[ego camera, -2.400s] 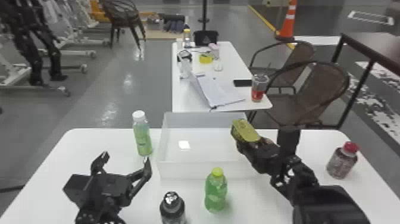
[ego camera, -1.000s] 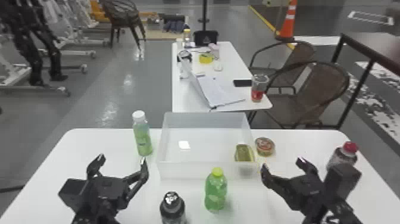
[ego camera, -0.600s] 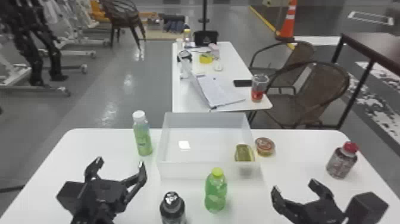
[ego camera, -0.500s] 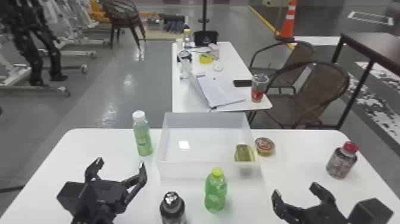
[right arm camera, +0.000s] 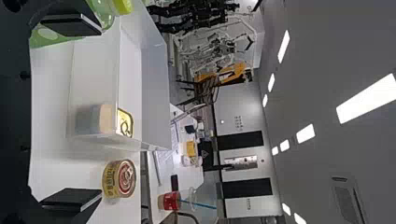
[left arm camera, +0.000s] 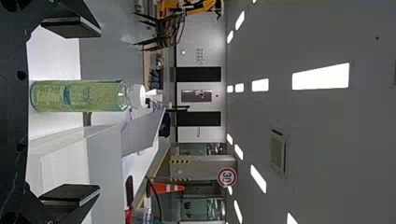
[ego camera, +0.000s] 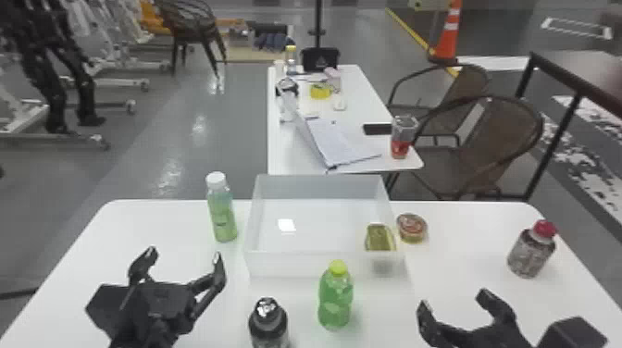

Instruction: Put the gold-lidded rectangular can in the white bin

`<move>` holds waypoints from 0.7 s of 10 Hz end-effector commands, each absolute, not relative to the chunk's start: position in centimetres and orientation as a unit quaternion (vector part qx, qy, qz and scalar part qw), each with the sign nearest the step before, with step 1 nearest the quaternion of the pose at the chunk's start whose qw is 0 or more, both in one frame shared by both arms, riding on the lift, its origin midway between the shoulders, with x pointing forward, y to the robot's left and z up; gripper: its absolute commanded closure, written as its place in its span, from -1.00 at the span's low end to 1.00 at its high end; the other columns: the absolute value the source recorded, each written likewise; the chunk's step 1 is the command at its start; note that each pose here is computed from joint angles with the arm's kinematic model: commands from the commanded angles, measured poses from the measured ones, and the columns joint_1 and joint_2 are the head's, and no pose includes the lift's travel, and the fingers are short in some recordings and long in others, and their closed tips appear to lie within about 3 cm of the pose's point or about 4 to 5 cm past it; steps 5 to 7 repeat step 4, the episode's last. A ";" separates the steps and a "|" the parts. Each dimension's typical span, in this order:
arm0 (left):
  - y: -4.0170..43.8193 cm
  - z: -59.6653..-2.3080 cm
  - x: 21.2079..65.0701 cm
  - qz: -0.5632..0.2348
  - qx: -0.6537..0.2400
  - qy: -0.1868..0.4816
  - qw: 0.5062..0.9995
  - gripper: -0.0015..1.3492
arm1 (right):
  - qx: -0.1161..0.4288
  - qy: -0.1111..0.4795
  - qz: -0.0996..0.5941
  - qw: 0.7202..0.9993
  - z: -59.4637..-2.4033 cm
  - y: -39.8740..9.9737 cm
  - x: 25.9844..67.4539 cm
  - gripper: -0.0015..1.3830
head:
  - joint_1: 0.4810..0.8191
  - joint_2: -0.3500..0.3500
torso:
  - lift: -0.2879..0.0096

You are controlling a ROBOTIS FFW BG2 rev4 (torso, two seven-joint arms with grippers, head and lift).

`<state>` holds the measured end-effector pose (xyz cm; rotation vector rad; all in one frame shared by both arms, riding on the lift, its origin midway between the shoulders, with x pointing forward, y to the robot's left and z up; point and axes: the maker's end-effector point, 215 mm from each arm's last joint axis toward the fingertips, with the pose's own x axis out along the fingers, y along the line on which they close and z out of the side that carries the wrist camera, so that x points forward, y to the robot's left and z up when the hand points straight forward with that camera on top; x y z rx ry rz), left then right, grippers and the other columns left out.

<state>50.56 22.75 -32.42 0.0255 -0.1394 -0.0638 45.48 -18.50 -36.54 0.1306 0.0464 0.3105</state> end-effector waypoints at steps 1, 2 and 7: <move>22.8 -32.5 50.5 -0.030 0.012 -0.069 0.997 -0.81 | 0.066 0.022 0.155 0.986 -36.5 -18.4 45.6 -0.88 | -0.60 0.00 | 0.26; 22.8 -32.4 50.5 -0.031 0.014 -0.070 0.997 -0.81 | 0.066 0.022 0.155 0.986 -36.5 -18.4 45.6 -0.88 | -0.60 0.00 | 0.26; 22.7 -32.5 50.5 -0.031 0.014 -0.067 0.997 -0.81 | 0.066 0.024 0.154 0.986 -36.6 -18.4 45.6 -0.88 | -0.60 0.00 | 0.26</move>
